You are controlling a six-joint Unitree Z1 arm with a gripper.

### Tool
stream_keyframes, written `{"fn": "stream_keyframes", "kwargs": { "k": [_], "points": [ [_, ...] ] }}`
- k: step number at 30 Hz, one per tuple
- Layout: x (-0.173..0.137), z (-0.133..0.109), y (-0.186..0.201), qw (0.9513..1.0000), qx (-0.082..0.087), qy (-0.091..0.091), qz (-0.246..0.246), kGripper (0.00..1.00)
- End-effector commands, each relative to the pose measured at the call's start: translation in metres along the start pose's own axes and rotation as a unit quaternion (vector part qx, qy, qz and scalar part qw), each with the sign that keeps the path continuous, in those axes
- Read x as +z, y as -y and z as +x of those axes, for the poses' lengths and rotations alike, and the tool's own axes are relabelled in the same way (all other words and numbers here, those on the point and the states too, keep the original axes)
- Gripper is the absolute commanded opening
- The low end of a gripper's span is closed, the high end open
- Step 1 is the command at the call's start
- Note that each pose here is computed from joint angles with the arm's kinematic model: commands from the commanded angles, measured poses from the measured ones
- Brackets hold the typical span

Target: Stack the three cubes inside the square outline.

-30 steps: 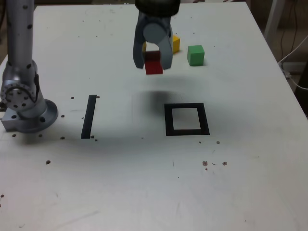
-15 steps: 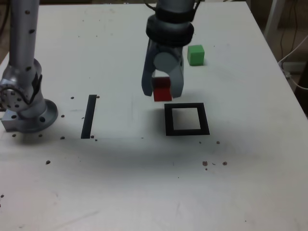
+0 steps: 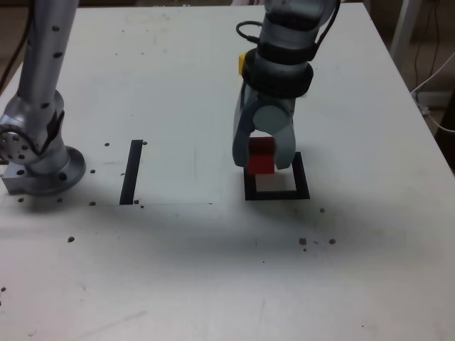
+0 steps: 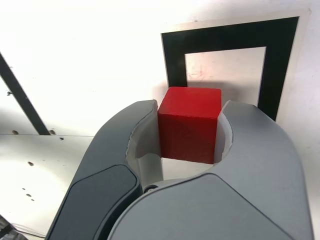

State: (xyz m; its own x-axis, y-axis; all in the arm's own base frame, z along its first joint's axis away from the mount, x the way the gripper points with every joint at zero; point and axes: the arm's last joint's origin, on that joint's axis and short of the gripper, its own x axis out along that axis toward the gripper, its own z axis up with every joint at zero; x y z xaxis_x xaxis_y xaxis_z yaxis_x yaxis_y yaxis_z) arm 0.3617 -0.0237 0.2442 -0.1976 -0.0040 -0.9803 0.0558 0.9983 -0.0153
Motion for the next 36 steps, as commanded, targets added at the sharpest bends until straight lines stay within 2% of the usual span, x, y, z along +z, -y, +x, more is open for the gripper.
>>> {"fn": "stream_keyframes", "kwargs": {
  "k": [1,11,21,22,24,28,30,32,36],
  "points": [
    [0.005,0.002,0.001,1.0000,-0.001,0.001,-0.001,0.31],
    [0.015,0.009,0.000,1.0000,-0.005,0.003,-0.003,0.31],
    [0.018,0.015,-0.008,0.9999,-0.008,-0.003,-0.011,0.32],
    [0.018,0.015,-0.008,0.9999,-0.008,-0.002,-0.010,0.35],
    [0.019,0.016,-0.008,0.9999,-0.008,-0.001,-0.007,0.47],
    [0.020,0.018,-0.009,0.9999,-0.011,0.000,0.000,0.79],
    [0.020,0.020,-0.010,0.9999,-0.012,-0.001,0.001,0.90],
    [0.019,0.021,-0.011,0.9999,-0.013,-0.002,0.000,0.96],
    [0.018,0.023,-0.013,0.9999,-0.014,-0.006,0.000,0.98]
  ]
}}
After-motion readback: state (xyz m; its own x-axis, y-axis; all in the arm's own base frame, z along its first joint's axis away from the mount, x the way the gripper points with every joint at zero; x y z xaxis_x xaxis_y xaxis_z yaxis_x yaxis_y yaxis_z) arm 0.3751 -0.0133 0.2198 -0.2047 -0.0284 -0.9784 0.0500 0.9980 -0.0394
